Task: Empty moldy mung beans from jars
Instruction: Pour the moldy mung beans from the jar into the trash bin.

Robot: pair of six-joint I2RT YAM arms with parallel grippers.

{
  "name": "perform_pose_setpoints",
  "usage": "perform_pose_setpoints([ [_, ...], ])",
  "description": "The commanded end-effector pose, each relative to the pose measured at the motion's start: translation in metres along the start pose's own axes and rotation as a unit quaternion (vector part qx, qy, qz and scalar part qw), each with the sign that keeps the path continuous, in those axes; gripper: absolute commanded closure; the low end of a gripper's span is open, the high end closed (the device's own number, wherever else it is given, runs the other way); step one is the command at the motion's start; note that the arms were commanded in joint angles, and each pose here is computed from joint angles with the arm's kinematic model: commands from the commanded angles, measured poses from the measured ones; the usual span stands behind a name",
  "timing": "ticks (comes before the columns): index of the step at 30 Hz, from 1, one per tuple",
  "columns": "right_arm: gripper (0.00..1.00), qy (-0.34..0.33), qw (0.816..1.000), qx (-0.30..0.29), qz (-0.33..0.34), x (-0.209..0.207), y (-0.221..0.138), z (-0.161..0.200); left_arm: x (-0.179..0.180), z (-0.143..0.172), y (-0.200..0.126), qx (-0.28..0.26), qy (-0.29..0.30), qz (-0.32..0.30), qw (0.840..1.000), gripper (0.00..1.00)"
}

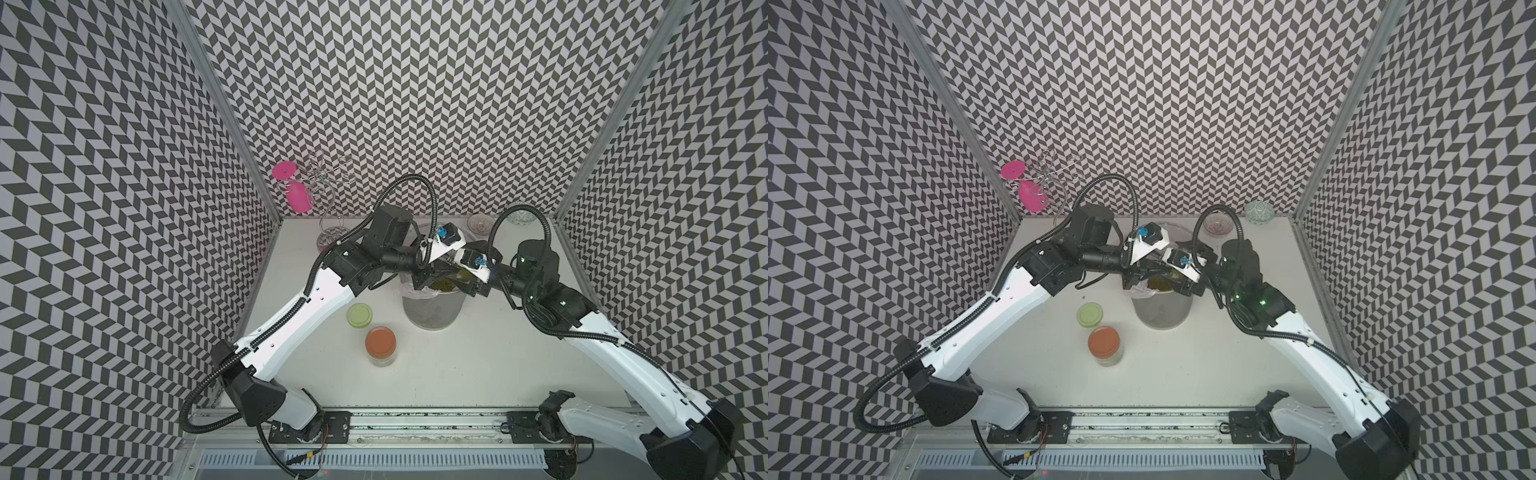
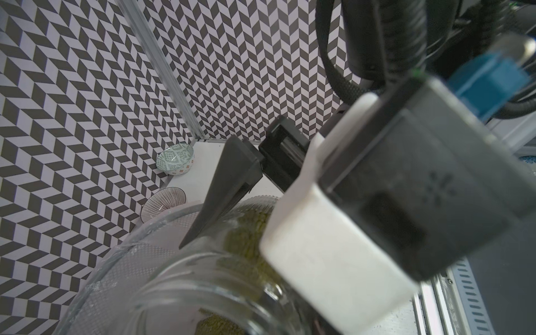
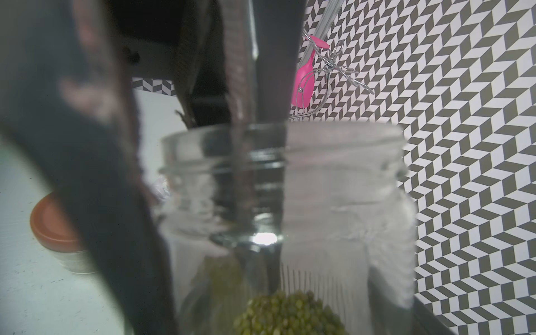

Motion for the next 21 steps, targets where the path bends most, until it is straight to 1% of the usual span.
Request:
perform_pose_setpoints([
  [1,0.40,-0.020,0.991,-0.128,0.024,-0.008,-0.022,-0.063,0.017,0.033,0.011,0.070,-0.025,-0.044,0.996,1.00],
  [4,0.32,-0.020,0.991,-0.131,0.030,-0.009,-0.023,-0.063,0.019,0.033,0.011,0.070,-0.028,-0.051,0.996,1.00],
  [9,0.16,-0.017,0.990,-0.134,0.037,-0.010,-0.023,-0.062,0.023,0.032,0.010,0.070,-0.032,-0.062,0.995,1.00],
  [15,0.01,-0.013,0.989,-0.144,0.044,-0.011,-0.027,-0.065,0.028,0.025,0.006,0.061,-0.031,-0.079,0.995,1.00],
  [16,0.00,-0.013,0.989,-0.144,0.044,-0.011,-0.028,-0.065,0.028,0.024,0.005,0.059,-0.030,-0.080,0.995,1.00],
  [21,0.01,-0.009,0.989,-0.143,0.046,-0.009,-0.030,-0.062,0.030,0.023,0.002,0.058,-0.031,-0.090,0.994,1.00],
])
Point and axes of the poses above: each gripper's point midway between its finger pads, its own y axis out along the fingers, its own x axis along the line the jaws close on, z = x × y, the point moved 3 cm from there along -y, back along the fingers, and after that the axes turned 11 degrees about y, right-handed, at the moved point
